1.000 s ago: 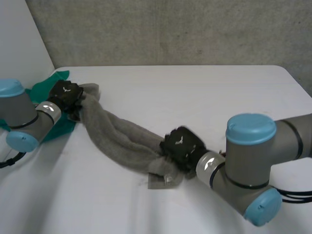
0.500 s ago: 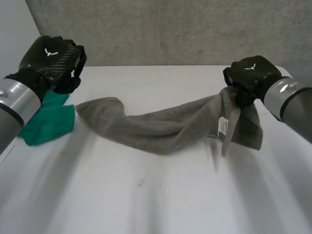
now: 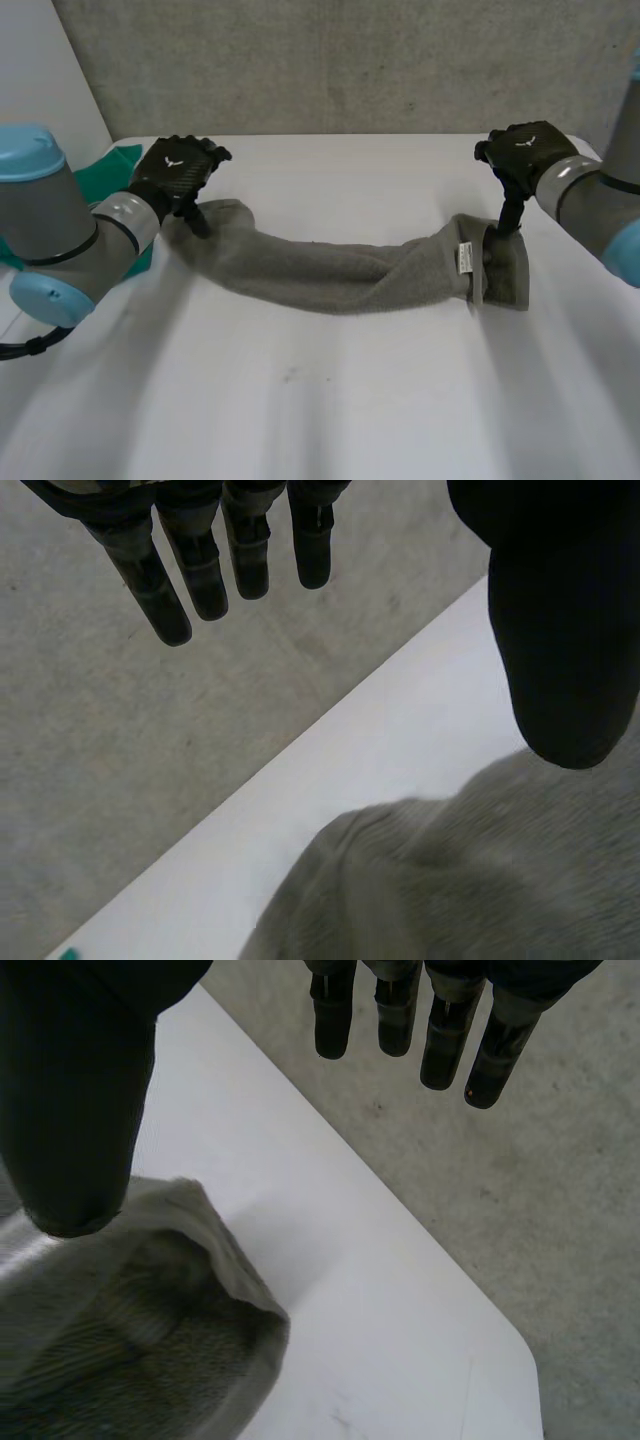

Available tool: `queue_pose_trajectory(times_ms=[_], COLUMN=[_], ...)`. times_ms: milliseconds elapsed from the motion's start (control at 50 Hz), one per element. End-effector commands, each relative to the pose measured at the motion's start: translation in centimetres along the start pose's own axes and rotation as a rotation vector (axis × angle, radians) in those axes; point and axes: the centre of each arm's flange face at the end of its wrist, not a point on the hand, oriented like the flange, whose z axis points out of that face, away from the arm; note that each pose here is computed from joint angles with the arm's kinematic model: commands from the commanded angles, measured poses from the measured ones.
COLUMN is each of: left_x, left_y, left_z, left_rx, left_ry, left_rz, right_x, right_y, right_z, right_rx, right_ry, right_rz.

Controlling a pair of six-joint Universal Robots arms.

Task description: Fold the laundry.

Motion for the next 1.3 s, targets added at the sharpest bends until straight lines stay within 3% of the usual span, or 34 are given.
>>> queue_pose_trajectory(times_ms=[20, 160, 280, 560, 760, 840, 980, 1100, 1180, 1300], left_x=[-2.0, -1.9, -2.3, -1.4, -0.7, -0.2, -2.3, -3.8, -4.1, -3.7], left_y=[4.8, 7.7, 8.6, 10.5, 10.7, 9.7, 2.8, -4.1, -7.3, -8.2], left_z=[1.7, 3.1, 4.0, 5.1, 5.4, 5.5, 4.1, -0.2, -3.7, -6.7], left_rx=[-0.085, -0.129, -0.127, -0.122, -0.119, -0.1, -0.007, 0.063, 0.066, -0.027], left_ry=[-0.03, -0.006, -0.01, 0.034, 0.043, 0.043, -0.063, -0.128, -0.139, -0.094], left_rz=[0.17, 0.222, 0.221, 0.217, 0.221, 0.231, 0.265, 0.29, 0.284, 0.233], right_x=[-1.9, -4.2, -5.6, -7.6, -7.0, -5.9, -3.1, 2.5, 5.0, 5.9], right_y=[0.7, 3.8, 5.6, 10.1, 10.4, 9.5, 4.7, -1.1, -3.0, -3.3], right_z=[-5.4, -7.7, -7.0, -0.7, 2.4, 2.9, 1.2, -2.1, -4.1, -6.1], right_rx=[-0.016, -0.088, -0.026, 0.027, 0.027, 0.044, 0.138, 0.194, 0.135, -0.012], right_ry=[-0.141, -0.221, -0.198, -0.12, -0.054, -0.014, 0.064, 0.106, 0.027, -0.111], right_rz=[-0.002, -0.036, -0.095, -0.279, -0.323, -0.318, -0.287, -0.034, 0.073, 0.133])
